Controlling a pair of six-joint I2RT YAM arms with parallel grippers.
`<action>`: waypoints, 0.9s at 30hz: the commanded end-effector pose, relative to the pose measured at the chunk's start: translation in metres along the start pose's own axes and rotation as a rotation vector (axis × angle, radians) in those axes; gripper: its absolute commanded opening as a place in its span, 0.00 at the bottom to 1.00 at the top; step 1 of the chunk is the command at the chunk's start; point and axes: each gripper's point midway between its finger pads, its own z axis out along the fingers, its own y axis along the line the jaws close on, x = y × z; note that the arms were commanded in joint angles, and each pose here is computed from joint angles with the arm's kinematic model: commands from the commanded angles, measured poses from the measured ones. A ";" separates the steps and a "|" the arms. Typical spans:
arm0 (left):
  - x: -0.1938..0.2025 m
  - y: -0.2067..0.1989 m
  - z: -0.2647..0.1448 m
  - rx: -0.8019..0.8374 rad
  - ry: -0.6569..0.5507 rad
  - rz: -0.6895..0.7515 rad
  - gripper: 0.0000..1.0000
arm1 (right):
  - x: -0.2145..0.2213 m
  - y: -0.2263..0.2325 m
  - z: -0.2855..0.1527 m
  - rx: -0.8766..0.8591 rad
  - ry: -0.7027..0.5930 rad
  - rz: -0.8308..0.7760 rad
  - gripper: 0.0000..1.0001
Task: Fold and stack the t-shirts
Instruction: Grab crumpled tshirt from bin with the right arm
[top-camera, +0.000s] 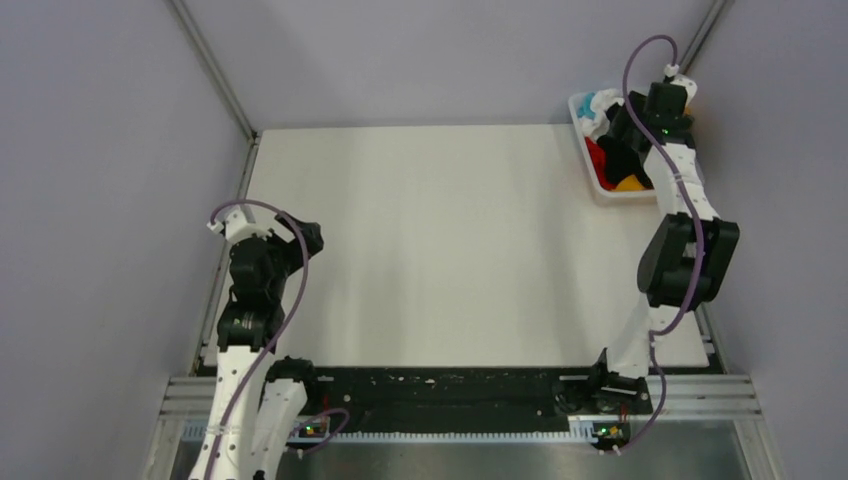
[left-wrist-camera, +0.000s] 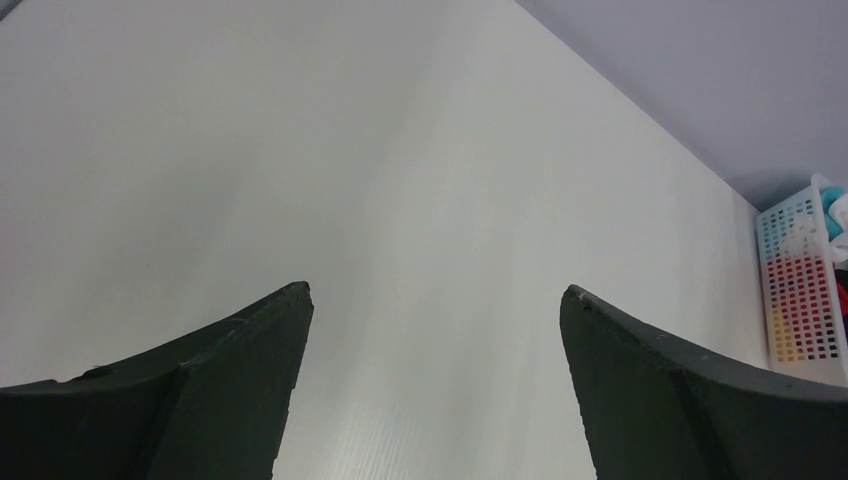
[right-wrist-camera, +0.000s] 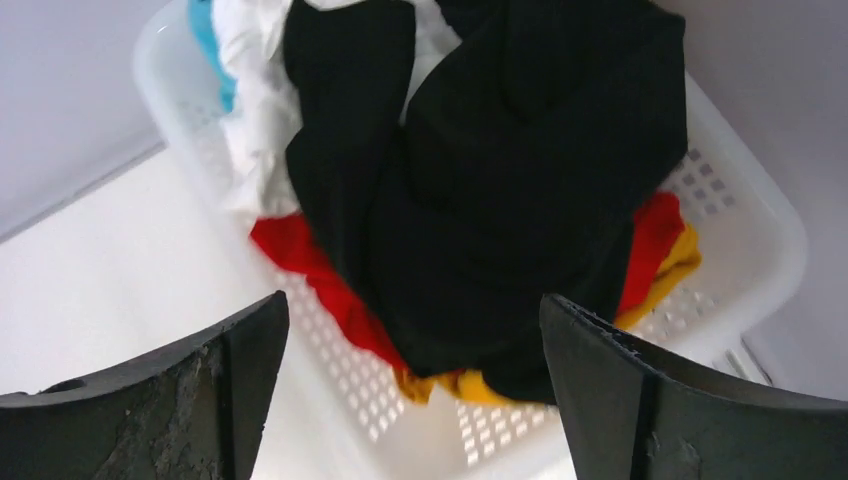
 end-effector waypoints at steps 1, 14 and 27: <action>-0.015 -0.004 0.008 0.006 -0.063 0.008 0.99 | -0.022 -0.006 0.043 0.053 -0.027 -0.038 0.93; -0.018 0.000 0.003 -0.024 -0.068 0.021 0.99 | -0.122 0.038 0.023 -0.133 -0.213 -0.012 0.00; -0.019 -0.023 -0.014 0.099 -0.055 -0.017 0.99 | -0.231 0.190 -0.330 -0.981 -0.656 -0.055 0.00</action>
